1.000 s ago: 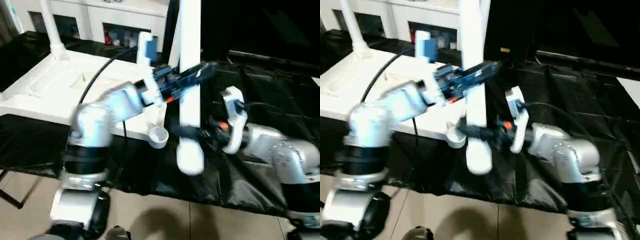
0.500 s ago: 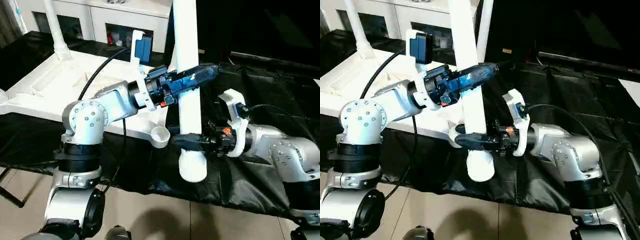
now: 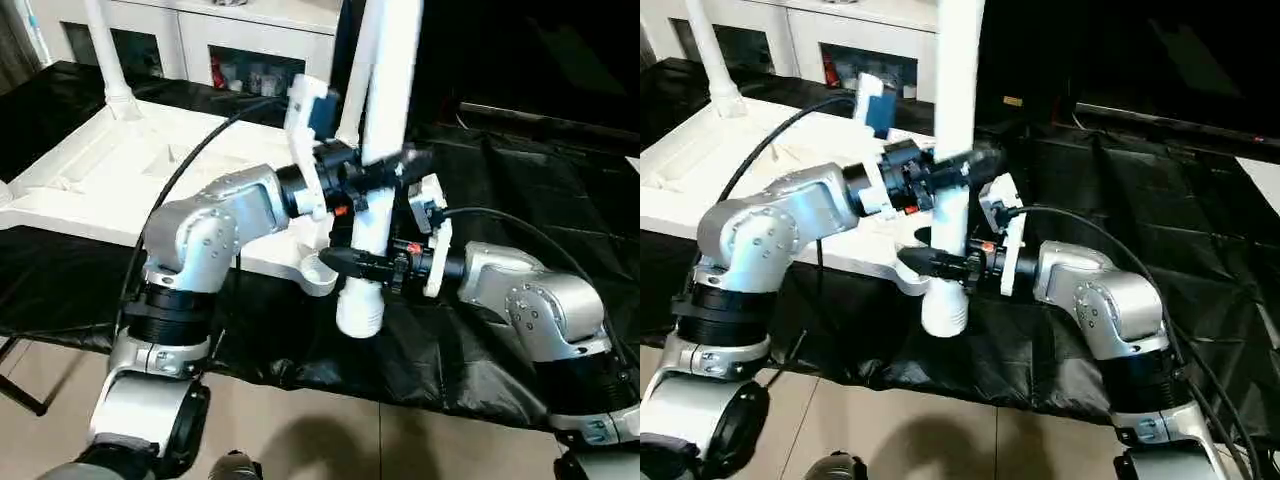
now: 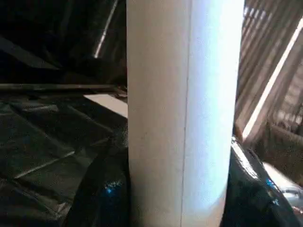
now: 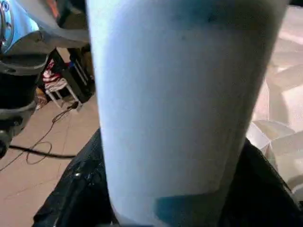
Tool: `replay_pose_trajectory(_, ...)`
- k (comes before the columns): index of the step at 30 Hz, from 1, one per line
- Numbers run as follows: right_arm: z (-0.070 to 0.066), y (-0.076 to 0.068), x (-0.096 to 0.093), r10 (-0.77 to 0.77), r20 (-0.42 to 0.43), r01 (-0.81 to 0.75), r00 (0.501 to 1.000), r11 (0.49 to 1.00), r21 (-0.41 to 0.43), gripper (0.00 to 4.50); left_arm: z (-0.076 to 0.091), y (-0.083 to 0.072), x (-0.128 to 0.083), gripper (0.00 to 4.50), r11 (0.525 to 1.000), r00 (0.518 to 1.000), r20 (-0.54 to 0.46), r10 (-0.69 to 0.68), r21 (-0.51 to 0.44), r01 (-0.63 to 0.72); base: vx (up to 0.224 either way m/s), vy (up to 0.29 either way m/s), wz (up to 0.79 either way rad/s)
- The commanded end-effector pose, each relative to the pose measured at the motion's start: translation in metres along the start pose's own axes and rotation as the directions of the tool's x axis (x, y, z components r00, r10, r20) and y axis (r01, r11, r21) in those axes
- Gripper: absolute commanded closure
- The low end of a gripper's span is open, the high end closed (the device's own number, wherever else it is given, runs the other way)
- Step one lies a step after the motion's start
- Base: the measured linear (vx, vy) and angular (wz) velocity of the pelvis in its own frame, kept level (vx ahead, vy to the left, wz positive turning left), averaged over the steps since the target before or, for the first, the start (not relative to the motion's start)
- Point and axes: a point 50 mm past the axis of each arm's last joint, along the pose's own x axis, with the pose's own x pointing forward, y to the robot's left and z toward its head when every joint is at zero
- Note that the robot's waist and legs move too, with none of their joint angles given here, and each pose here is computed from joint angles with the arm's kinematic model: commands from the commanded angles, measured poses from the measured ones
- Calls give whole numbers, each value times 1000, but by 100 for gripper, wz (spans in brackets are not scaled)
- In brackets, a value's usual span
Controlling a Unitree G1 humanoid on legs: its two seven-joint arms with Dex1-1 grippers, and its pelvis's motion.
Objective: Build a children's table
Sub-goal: Pick table leg
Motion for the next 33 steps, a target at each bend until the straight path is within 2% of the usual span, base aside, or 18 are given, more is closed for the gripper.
replay_pose_trajectory(1, 1, -4, -6, -14, -52, 14, 999, 1000, 0, 176, 9, -9, 6, 271, 996, 999, -11, -51, 70, 51, 0, 0, 0)
replay_pose_trajectory(8, -2, -2, -14, 34, -98, -34, 995, 999, 6, 176, 10, -10, 7, 271, 996, 998, -5, -65, 65, 65, 0, 0, 0)
replay_pose_trajectory(11, -6, -2, -14, 46, -122, -45, 992, 999, 10, 176, 12, -12, 7, 271, 996, 996, 24, -87, 35, 86, 0, 0, 0)
replay_pose_trajectory(18, -11, -2, -14, 60, -141, -58, 988, 998, 16, 176, 12, -12, 6, 271, 994, 994, 17, -105, 29, 105, 0, 0, 0)
replay_pose_trajectory(23, -11, -2, -13, 61, -136, -59, 989, 998, 20, 237, 11, -14, 6, 272, 993, 993, 8, -114, 28, 114, 0, 0, 0)
replay_pose_trajectory(33, -14, -1, -13, 65, -112, -61, 992, 997, 42, 256, 7, -12, 6, 272, 995, 995, -7, -95, 4, 95, 0, 0, 0)
